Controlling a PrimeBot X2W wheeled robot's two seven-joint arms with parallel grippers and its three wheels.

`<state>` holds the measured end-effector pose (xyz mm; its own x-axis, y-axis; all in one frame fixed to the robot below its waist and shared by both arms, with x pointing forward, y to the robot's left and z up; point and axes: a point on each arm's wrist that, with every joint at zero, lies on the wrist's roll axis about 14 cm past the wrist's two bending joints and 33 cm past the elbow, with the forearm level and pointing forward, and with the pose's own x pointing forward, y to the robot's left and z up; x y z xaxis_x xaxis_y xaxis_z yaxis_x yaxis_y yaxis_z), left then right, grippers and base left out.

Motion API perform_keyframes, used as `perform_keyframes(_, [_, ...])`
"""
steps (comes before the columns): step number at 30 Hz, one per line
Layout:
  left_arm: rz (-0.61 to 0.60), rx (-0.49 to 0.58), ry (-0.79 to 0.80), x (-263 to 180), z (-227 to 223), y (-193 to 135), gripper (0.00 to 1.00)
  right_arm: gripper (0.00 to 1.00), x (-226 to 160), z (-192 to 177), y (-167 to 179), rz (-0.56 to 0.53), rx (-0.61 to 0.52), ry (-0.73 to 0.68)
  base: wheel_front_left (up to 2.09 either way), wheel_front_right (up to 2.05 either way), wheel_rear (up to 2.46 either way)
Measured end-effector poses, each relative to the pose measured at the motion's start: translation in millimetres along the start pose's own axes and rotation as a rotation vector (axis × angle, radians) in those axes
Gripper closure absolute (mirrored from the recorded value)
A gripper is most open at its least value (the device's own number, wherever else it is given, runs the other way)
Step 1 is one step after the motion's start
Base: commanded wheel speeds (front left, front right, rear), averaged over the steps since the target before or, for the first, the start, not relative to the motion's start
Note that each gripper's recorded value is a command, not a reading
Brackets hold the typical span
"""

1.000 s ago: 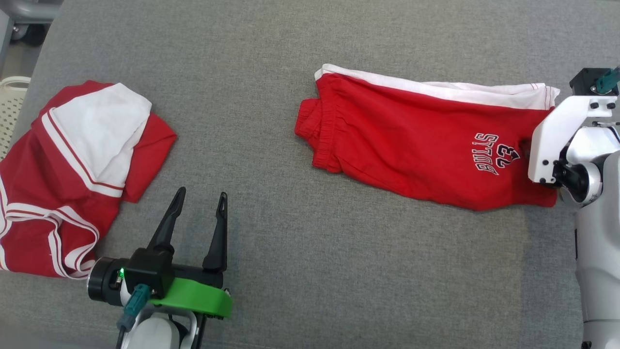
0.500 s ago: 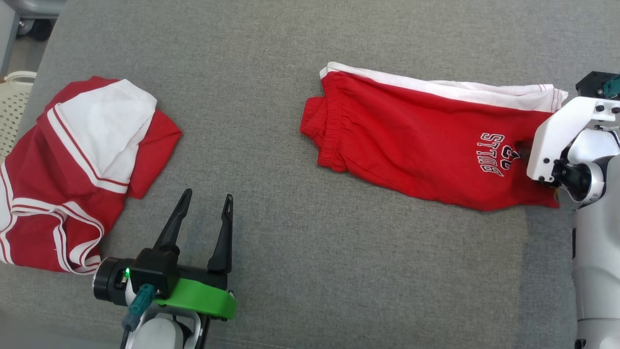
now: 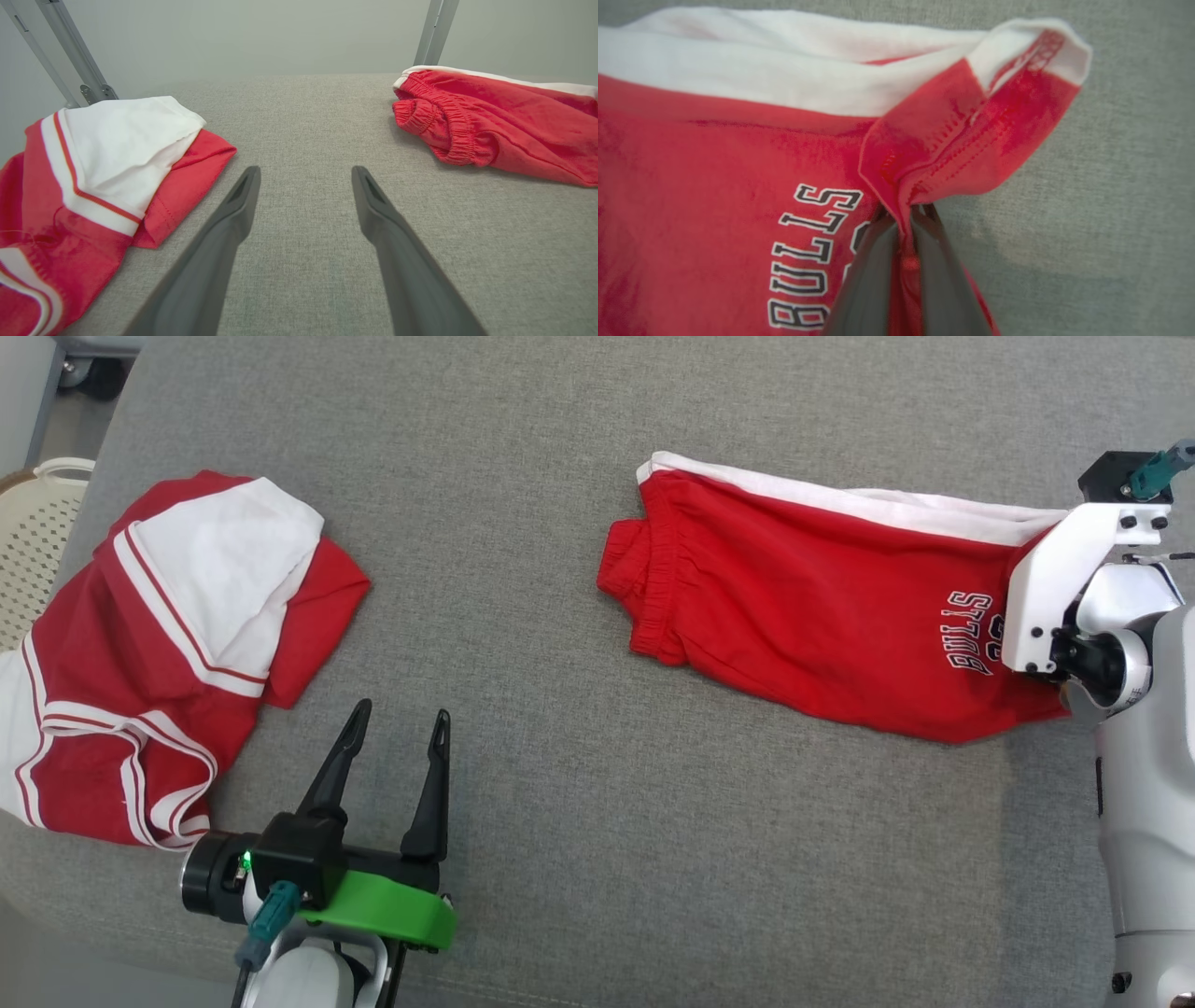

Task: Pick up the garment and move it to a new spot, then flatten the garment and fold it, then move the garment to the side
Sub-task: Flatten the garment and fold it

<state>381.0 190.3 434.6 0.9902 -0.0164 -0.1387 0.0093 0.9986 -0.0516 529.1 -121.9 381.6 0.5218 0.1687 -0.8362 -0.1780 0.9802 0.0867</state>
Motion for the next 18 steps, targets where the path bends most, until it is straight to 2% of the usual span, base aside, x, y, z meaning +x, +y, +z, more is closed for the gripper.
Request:
perform_keyframes(2, [0.001, 0.0, -0.002, 0, 1, 0, 0.0, 1.0, -1, 1, -4, -0.012, -0.009, 0.0, 0.0, 0.0, 0.0])
perform_keyframes(8, [0.005, -0.002, -0.014, -2, 5, 1, 0.0, 1.0, -17, 9, -49, -0.149, -0.06, -0.005, 0.0, 0.0, 0.0])
perform_keyframes(11, [0.008, -0.004, -0.022, -3, 7, 2, 0.0, 1.0, -26, 16, -59, -0.183, -0.078, -0.015, 0.0, 0.0, 0.0])
perform_keyframes(14, [0.011, -0.005, -0.029, -5, 10, 3, 0.0, 1.0, -32, 25, -53, -0.169, -0.088, -0.032, 0.0, 0.0, 0.0])
perform_keyframes(18, [0.017, -0.006, -0.036, -7, 12, 4, 0.0, 1.0, -37, 39, -17, -0.075, -0.116, -0.064, 0.0, 0.0, 0.0])
